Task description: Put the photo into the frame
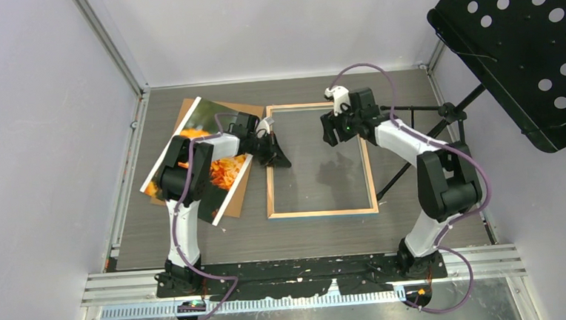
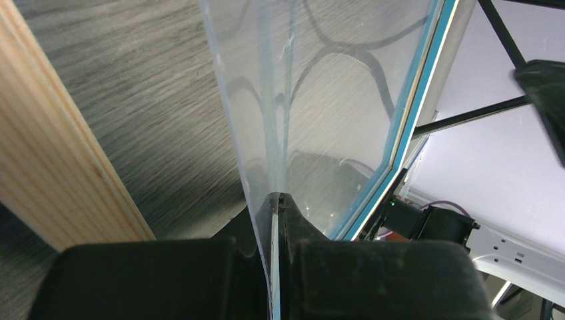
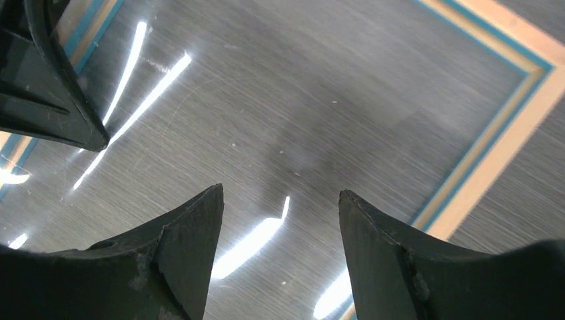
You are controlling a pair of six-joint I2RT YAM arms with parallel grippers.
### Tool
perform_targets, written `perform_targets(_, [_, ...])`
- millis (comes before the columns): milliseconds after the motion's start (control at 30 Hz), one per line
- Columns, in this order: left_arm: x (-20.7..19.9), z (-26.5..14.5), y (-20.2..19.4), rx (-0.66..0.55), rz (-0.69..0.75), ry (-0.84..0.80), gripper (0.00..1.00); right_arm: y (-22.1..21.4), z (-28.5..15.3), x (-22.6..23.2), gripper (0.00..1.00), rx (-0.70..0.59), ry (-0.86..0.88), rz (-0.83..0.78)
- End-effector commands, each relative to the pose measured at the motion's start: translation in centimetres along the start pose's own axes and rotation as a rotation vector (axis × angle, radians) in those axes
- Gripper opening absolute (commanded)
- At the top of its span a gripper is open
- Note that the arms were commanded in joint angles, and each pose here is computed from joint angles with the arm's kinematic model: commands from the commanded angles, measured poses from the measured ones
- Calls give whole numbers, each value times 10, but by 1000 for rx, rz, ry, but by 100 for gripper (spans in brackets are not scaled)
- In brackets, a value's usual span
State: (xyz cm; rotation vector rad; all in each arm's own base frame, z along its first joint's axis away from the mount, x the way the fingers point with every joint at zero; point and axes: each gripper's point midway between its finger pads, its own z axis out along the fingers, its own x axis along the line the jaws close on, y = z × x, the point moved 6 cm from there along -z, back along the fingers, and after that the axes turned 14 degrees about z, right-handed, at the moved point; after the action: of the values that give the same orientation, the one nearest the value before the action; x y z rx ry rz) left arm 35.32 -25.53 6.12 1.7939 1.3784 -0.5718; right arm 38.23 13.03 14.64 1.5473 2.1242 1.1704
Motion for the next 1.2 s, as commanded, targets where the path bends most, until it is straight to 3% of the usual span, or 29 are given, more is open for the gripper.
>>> perform_targets(0, [-2,1,1,4,38,50,0,6,19,7,70,1,-2,-59])
perform_targets(600, [-2,1,1,2,54,66,0,-21,50,36,69,217,-88,-167])
perform_targets(1167, [-2,-1,1,1,67,78,2,-32,66,46,69,320,-123,-201])
